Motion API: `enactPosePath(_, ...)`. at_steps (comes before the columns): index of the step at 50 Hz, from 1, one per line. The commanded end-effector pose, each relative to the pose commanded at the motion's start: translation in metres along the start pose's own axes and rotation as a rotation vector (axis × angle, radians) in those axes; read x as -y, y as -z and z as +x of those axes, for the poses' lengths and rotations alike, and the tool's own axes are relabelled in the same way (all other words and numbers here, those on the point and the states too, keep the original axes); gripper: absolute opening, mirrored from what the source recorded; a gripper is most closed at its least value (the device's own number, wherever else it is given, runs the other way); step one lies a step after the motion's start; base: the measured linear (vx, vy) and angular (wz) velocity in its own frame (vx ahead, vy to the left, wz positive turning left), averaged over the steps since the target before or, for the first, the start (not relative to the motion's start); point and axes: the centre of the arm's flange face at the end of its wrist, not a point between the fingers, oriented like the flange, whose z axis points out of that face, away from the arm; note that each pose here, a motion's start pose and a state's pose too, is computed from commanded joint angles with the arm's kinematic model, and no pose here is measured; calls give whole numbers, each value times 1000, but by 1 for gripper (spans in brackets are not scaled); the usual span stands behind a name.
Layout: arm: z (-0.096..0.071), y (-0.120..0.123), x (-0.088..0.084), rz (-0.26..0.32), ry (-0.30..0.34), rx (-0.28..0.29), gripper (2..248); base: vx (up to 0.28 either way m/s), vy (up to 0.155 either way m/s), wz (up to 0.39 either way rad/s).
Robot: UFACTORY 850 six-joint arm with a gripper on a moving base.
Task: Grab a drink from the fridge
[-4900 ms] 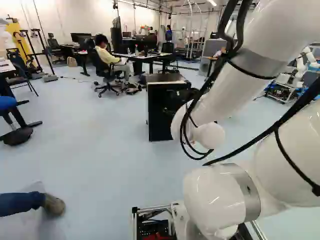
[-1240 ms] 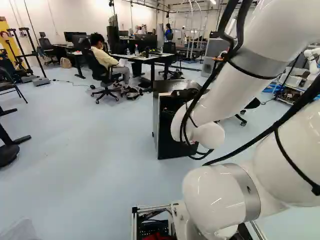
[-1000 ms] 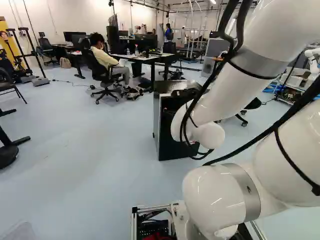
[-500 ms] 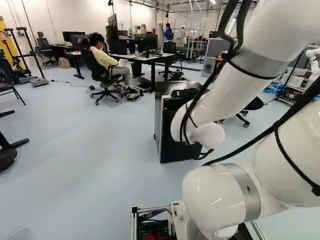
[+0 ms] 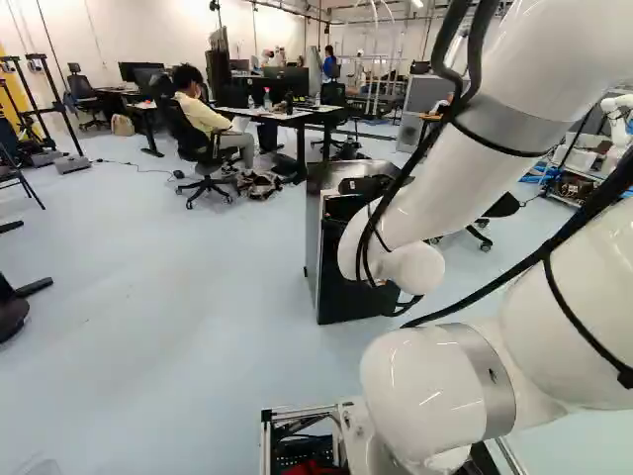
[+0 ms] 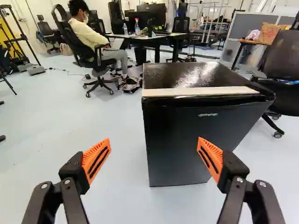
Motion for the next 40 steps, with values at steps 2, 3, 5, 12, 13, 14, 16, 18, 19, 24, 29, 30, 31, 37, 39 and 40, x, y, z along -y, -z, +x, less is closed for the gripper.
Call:
enactPosePath(2,0,0,0,0,0,0,247,0,0,0)
enactPosePath(3,0,0,0,0,0,0,247,0,0,0)
enactPosePath(5,0,0,0,0,0,0,247,0,0,0)
enactPosePath(12,0,0,0,0,0,0,247,0,0,0)
enactPosePath(13,0,0,0,0,0,0,247,0,0,0)
enactPosePath(14,0,0,0,0,0,0,247,0,0,0)
enactPosePath(16,0,0,0,0,0,0,247,0,0,0)
enactPosePath(18,0,0,0,1,0,0,247,0,0,0)
enactPosePath(19,0,0,0,1,0,0,247,0,0,0)
enactPosePath(24,0,0,2,5,2,0,247,0,0,0)
enactPosePath(29,0,-1,4,13,5,0,247,0,0,0)
enactPosePath(30,0,-1,4,15,5,0,247,0,0,0)
enactPosePath(31,0,-1,5,17,6,0,247,0,0,0)
enactPosePath(37,1,-2,9,25,5,1,247,0,0,0)
enactPosePath(39,2,-3,10,26,3,2,247,0,0,0)
enactPosePath(40,2,-3,11,27,3,2,247,0,0,0)
